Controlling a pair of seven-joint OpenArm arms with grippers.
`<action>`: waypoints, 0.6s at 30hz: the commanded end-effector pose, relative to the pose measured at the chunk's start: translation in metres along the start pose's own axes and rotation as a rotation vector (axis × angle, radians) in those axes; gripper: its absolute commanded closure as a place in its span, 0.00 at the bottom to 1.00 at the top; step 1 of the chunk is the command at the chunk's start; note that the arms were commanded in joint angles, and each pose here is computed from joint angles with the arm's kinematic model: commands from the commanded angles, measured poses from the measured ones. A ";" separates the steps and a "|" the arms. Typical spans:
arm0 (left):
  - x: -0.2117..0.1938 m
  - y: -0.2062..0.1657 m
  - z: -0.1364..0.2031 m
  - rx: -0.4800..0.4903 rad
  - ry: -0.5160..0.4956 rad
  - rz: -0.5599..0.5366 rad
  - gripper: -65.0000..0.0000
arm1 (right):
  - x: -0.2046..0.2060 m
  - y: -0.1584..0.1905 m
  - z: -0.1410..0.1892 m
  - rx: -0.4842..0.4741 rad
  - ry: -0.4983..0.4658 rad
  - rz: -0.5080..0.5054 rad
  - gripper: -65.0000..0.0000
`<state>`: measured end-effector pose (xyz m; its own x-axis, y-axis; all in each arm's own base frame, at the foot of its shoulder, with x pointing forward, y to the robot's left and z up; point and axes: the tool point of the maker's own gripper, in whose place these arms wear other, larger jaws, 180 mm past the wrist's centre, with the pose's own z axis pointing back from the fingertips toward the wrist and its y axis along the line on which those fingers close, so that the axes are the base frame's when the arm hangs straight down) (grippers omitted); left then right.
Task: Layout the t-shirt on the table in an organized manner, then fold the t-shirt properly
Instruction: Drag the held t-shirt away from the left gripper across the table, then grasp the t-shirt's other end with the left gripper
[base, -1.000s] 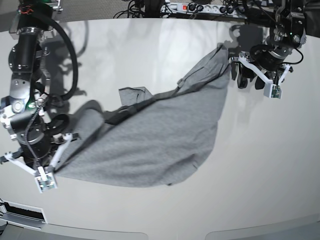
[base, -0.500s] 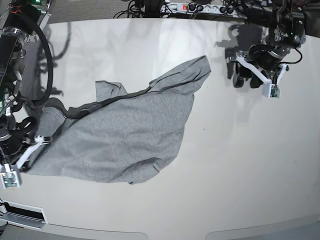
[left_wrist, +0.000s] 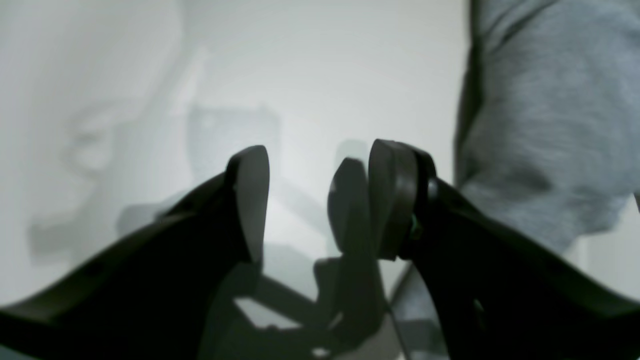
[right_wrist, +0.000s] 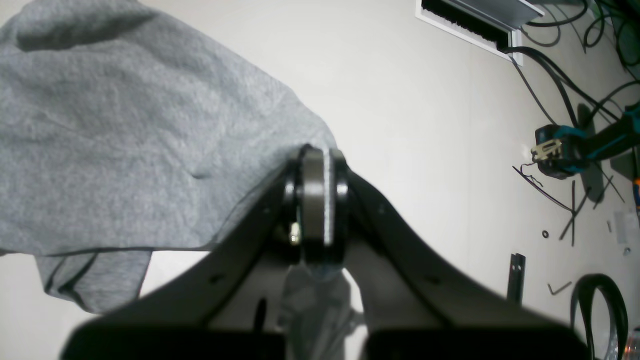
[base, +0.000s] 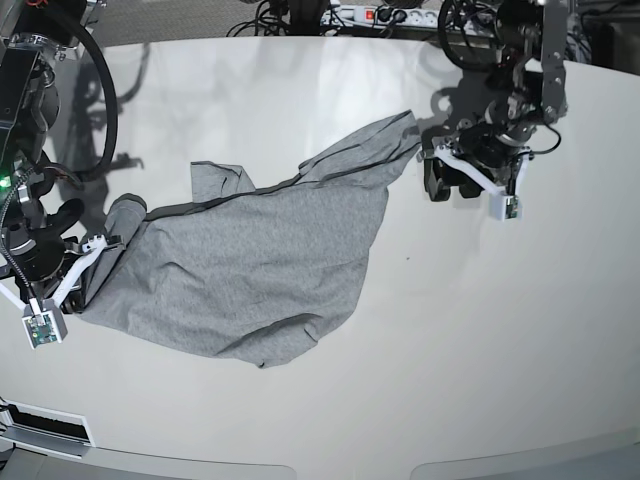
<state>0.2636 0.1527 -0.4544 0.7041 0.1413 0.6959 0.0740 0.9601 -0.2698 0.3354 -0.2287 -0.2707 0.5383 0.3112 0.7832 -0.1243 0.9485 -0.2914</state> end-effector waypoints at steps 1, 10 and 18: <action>0.011 -0.001 -0.003 -0.015 -0.026 0.000 0.49 | 0.017 -0.007 0.004 -0.020 -0.058 0.010 1.00; -0.049 0.005 -0.014 -0.054 0.126 0.053 0.49 | 0.014 -0.006 0.004 -0.018 -0.052 0.011 1.00; -0.091 -0.043 -0.003 -0.297 0.324 0.005 0.49 | 0.015 -0.006 0.004 -0.014 -0.054 0.009 1.00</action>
<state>0.2274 0.0940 -0.4837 0.8171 0.1152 0.5649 0.2490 0.8132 -0.5260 0.3338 -0.2285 -0.2727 0.5423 0.3124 0.7799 -0.1275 0.9481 -0.2912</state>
